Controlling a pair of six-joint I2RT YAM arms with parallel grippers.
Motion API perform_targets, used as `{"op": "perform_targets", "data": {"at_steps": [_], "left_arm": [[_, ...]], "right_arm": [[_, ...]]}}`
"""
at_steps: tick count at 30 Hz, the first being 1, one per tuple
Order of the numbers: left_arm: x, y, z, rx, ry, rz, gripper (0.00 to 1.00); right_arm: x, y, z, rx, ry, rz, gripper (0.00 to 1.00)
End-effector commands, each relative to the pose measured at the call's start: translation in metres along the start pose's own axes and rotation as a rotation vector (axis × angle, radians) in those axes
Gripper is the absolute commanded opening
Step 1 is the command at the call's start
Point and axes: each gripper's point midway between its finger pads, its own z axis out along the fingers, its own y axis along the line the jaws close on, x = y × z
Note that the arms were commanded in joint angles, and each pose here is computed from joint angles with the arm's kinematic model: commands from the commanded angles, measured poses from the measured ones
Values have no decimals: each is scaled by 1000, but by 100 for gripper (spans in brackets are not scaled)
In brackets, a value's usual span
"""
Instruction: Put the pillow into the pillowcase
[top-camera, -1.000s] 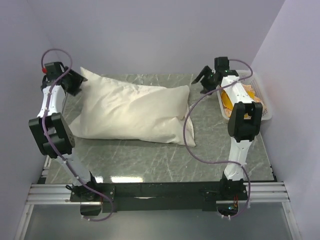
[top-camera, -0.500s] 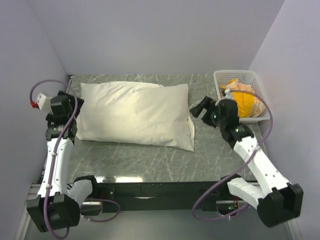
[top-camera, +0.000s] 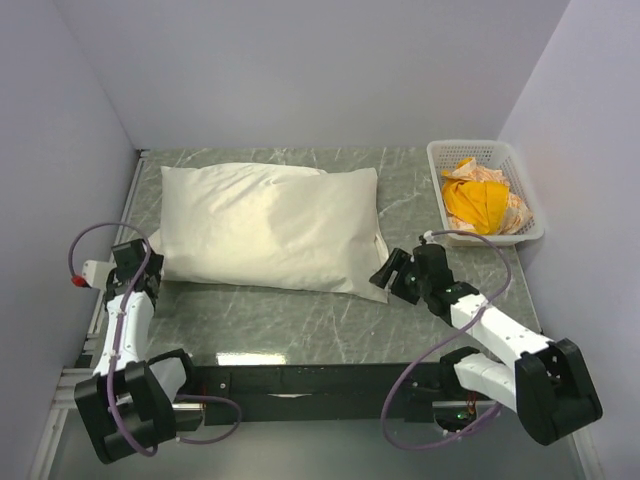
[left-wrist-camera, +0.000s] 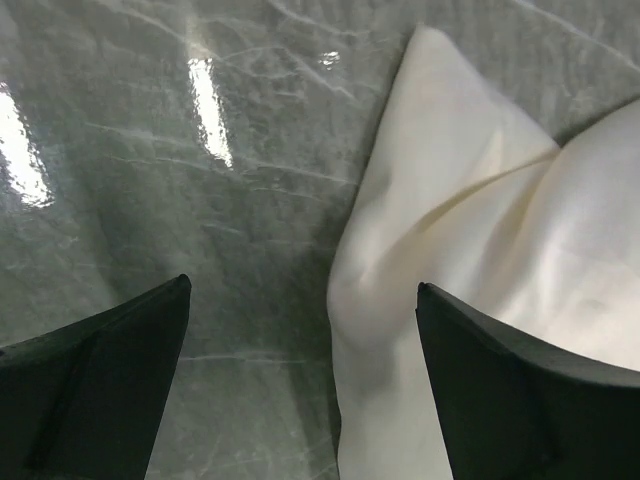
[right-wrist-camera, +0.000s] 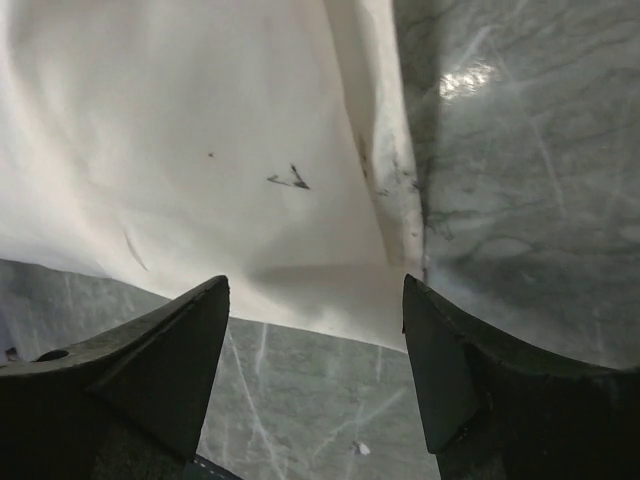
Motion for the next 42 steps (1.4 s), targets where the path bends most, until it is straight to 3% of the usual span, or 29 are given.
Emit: {"op": "perform_targets", "data": {"at_steps": [1,5,7,8,9,12,19,22,25,26,29,33,42], "left_arm": [[5,-10,16,50,36,-44,98],[15,-15,24,62,82,-44,89],[12,-27,24,115,76,-45,71],[11,-31,24,126,77,-48,60],[10,-35,23,138,81,-43,27],[-11,-57,11,162,48,2,1],[-85,-116,-42,276,-109,81,1],[-100,-137,-63,350,-128,91,1],[-93,-136,-67,345,-88,108,1],[-85,-125,-62,303,-63,54,15],[-45,-90,-41,257,28,-4,75],[16,-26,-12,141,144,-82,78],[61,-11,1,127,158,-78,82]], "right_arm": [[3,17,15,-80,9,25,75],[19,15,24,-96,42,37,74],[21,13,28,-86,48,53,64],[15,17,28,-87,39,50,52],[11,20,28,-83,36,42,26],[-22,37,16,-63,-35,-4,0],[-109,76,-53,-112,-180,-32,0],[-152,98,-88,-172,-266,-23,0],[-166,114,-102,-200,-280,-39,0],[-165,115,-99,-203,-263,-31,0],[-159,117,-94,-216,-250,-28,0],[-145,108,-83,-192,-235,-38,0],[-121,91,-63,-174,-190,-30,0]]}}
